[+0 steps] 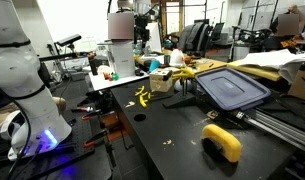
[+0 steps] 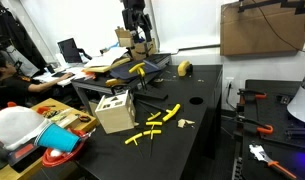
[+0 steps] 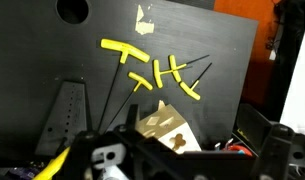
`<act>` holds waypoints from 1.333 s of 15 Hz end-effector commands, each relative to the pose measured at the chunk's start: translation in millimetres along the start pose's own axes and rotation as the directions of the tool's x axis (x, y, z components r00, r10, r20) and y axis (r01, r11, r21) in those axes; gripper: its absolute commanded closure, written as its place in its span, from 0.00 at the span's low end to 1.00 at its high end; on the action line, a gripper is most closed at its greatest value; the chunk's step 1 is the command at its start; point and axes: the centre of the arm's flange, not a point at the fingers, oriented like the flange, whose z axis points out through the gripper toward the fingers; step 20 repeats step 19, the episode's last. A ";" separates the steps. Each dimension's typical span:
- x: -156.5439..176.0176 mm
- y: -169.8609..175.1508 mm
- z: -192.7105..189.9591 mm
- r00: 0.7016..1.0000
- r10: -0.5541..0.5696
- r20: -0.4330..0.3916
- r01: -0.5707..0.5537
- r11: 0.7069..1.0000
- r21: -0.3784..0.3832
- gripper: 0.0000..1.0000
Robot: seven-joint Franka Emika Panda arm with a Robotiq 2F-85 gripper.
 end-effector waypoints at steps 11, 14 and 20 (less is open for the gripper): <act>-105.1 2.9 -1.9 0.998 0.043 0.042 -0.042 0.999 -0.030 0.00; -123.1 6.8 -2.6 0.998 0.064 0.027 -0.063 0.997 -0.036 0.00; -113.4 8.4 -3.6 0.998 0.056 0.031 -0.056 0.998 -0.022 0.00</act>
